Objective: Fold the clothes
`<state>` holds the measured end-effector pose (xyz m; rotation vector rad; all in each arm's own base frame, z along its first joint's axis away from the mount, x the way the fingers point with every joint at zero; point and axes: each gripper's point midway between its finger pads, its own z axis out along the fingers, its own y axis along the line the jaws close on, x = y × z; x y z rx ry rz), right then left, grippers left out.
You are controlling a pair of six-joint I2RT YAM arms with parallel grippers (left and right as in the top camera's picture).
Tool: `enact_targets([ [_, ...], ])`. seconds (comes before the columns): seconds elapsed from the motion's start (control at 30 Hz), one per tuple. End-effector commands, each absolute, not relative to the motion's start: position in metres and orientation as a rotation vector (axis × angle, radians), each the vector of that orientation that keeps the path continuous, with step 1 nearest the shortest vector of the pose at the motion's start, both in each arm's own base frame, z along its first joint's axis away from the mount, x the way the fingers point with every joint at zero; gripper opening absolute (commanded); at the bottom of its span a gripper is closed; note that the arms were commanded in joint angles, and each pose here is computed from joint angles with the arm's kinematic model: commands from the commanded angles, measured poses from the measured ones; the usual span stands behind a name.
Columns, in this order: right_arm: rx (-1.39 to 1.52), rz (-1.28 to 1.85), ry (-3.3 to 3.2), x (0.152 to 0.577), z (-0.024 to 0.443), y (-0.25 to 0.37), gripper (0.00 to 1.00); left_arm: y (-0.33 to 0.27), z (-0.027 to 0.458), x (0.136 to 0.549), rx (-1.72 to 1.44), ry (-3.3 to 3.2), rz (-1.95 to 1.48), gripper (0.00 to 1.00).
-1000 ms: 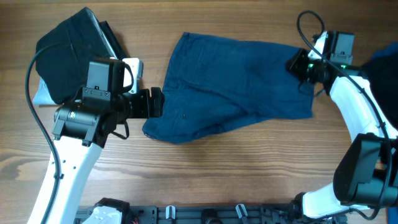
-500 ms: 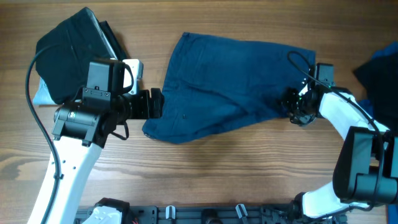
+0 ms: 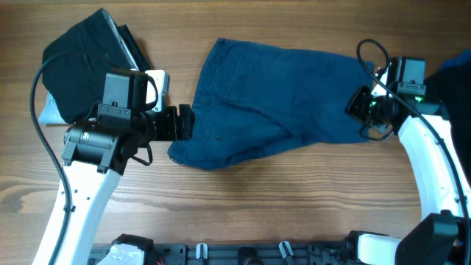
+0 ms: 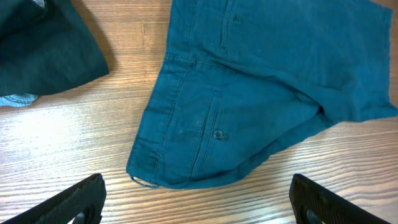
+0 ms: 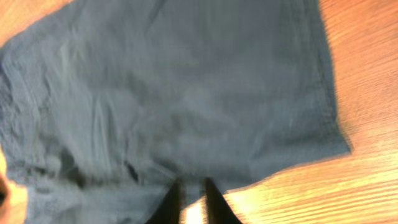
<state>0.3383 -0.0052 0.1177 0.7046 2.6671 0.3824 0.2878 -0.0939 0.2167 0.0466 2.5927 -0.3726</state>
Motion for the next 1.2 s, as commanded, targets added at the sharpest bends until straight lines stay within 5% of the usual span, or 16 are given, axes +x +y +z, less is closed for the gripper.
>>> enact_targets([
  [0.0,0.707,0.459,2.867,0.306,0.074,0.023,0.51,-0.096,0.223,0.287,0.062,2.576,-0.382,0.94],
  [0.27,0.988,0.481,2.962,0.279,-0.025,0.031,0.55,-0.096,0.223,0.288,0.062,2.570,-0.383,0.95],
  [0.4,0.958,0.417,2.923,0.291,-0.026,0.022,0.04,-0.096,0.223,0.288,0.063,2.570,-0.383,0.95],
  [0.43,0.931,0.403,2.916,0.294,-0.022,0.020,0.04,-0.096,0.223,0.288,0.063,2.570,-0.383,0.95],
  [0.67,0.740,0.274,2.780,0.317,0.039,0.001,0.04,-0.097,0.225,0.290,0.064,2.560,-0.384,0.95],
  [0.7,0.736,0.265,2.775,0.316,0.044,0.000,0.13,-0.097,0.225,0.291,0.064,2.557,-0.385,0.95],
  [0.77,0.755,0.258,2.811,0.306,0.040,0.000,0.54,-0.097,0.225,0.291,0.064,2.555,-0.385,0.95],
  [0.93,0.871,0.234,2.837,0.295,0.011,-0.001,0.72,-0.097,0.225,0.291,0.064,2.556,-0.385,0.95],
  [1.1,1.020,0.224,2.810,0.291,-0.027,-0.003,0.72,-0.097,0.225,0.291,0.064,2.556,-0.385,0.94],
  [1.13,1.014,0.230,2.796,0.296,-0.029,-0.003,0.65,-0.097,0.225,0.291,0.064,2.556,-0.385,0.95],
  [1.17,0.999,0.237,2.780,0.301,-0.029,-0.003,0.49,-0.097,0.225,0.291,0.064,2.556,-0.385,0.95],
])
